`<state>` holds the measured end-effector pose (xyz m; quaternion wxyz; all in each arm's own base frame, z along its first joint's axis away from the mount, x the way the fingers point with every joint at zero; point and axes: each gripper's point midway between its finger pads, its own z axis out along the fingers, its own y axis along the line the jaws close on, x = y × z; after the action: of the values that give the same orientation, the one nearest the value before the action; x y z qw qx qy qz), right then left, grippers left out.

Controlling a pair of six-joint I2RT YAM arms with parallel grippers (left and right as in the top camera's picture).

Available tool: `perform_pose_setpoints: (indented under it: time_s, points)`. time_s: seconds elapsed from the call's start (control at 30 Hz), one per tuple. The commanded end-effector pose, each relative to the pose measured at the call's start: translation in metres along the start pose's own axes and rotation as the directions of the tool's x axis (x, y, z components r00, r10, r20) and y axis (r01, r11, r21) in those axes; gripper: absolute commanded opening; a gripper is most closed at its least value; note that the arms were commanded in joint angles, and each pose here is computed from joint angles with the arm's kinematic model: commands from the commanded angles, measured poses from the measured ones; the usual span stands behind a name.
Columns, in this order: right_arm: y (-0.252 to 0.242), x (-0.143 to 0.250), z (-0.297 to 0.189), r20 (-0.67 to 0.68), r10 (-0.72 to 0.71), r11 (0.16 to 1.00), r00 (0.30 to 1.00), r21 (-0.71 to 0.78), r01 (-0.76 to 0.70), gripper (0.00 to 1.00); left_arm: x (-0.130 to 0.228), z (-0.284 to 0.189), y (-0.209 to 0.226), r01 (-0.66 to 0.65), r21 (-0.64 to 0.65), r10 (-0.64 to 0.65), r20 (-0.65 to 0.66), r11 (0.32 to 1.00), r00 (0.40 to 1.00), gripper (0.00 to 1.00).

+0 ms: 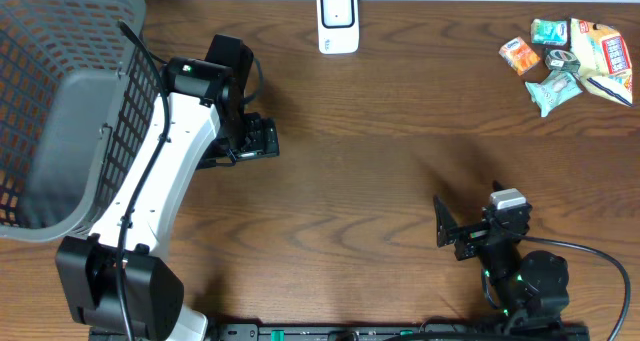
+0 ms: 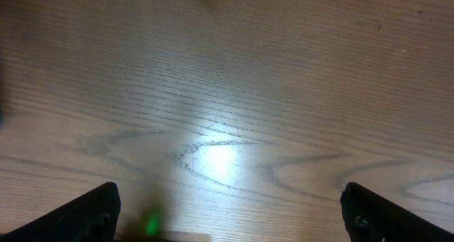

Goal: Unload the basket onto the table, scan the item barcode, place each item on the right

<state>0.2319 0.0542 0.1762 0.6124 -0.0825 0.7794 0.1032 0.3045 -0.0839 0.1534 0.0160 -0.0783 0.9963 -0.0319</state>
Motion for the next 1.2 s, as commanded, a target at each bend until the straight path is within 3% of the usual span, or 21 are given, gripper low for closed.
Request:
perform_pose_setpoints:
  time_s: [0.0, 0.3, 0.67, 1.17]
  points:
    - [-0.005, 0.002, 0.001, 0.015, -0.018, 1.0, 1.0, 0.014, 0.018, 0.99, -0.001, -0.002, 0.0, -0.007, -0.002, 0.007, 0.001, 1.0, 1.0, 0.98]
    - [-0.012, -0.014, 0.004, 0.117, -0.032, 0.999, 0.993, 0.042, 0.028, 0.99, -0.001, -0.002, 0.0, -0.007, -0.002, 0.007, 0.001, 1.0, 1.0, 0.97]
    - [-0.013, -0.001, 0.009, 0.218, -0.002, 0.999, 0.976, 0.035, -0.006, 0.99, -0.001, -0.002, 0.0, -0.007, -0.001, 0.007, 0.001, 1.0, 1.0, 0.97]
    - [-0.04, 0.013, 0.007, 0.179, 0.032, 0.989, 0.983, 0.137, -0.057, 0.99, -0.001, -0.002, 0.0, -0.007, -0.002, 0.007, 0.001, 1.0, 1.0, 0.98]
